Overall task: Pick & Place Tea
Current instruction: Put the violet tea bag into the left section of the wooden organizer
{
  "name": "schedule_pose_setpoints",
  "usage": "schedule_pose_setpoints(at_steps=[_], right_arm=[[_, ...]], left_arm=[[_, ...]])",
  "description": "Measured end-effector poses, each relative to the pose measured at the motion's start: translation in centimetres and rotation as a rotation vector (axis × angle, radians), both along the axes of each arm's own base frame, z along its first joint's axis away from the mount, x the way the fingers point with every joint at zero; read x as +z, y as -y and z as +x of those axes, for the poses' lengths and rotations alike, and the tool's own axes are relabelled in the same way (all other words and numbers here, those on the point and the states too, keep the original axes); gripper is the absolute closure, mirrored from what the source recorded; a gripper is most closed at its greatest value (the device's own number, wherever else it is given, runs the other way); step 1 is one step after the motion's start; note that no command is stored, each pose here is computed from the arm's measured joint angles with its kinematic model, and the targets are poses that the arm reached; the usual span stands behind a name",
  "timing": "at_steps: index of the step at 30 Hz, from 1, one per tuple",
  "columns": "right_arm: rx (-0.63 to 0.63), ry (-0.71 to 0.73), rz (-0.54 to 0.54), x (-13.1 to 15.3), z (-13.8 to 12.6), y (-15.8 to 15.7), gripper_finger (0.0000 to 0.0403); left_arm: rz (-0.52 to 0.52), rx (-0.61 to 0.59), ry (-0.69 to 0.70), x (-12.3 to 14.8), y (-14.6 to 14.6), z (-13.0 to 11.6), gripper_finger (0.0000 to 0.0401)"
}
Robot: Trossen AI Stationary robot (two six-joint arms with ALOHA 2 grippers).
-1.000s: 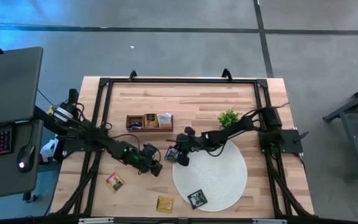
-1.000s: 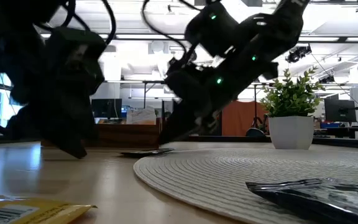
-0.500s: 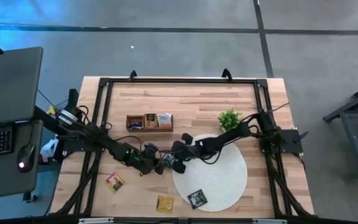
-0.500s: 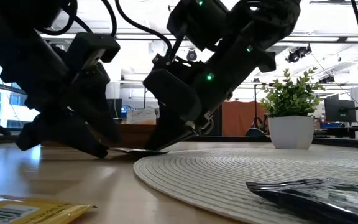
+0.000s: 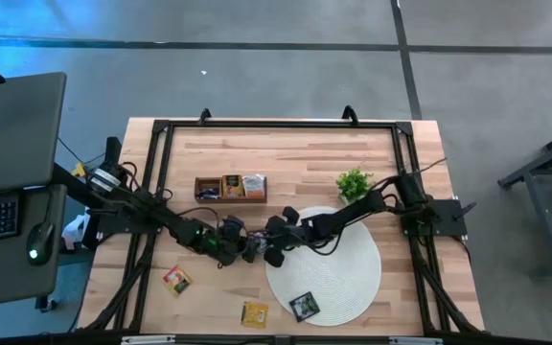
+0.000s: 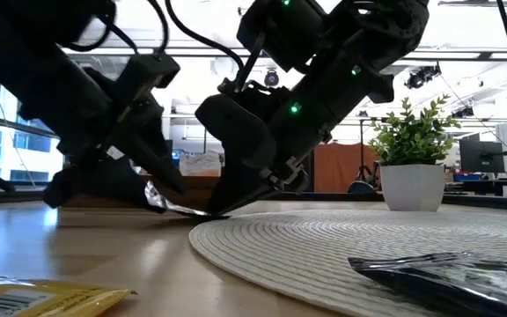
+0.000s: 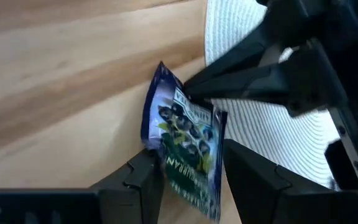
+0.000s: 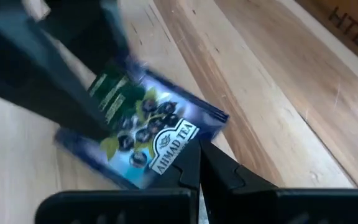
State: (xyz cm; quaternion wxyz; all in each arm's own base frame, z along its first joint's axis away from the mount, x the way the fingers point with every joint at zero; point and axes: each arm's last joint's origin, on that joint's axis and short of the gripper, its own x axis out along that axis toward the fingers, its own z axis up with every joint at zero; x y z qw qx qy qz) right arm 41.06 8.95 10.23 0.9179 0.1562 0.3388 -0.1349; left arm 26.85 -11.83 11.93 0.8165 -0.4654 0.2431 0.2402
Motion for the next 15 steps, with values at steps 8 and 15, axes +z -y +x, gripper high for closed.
schedule_pose_setpoints(at_steps=[8, 15], right_arm=[[-0.026, 0.017, -0.039, 0.09, -0.01, -0.2, 0.0403], [0.028, 0.005, -0.069, 0.63, -0.12, -0.21, 0.0403]], left_arm=[[0.031, -0.08, -0.04, -0.07, -1.08, 0.53, 0.0291], [0.045, -0.222, -0.112, -0.12, -1.08, 0.23, 0.0391]])
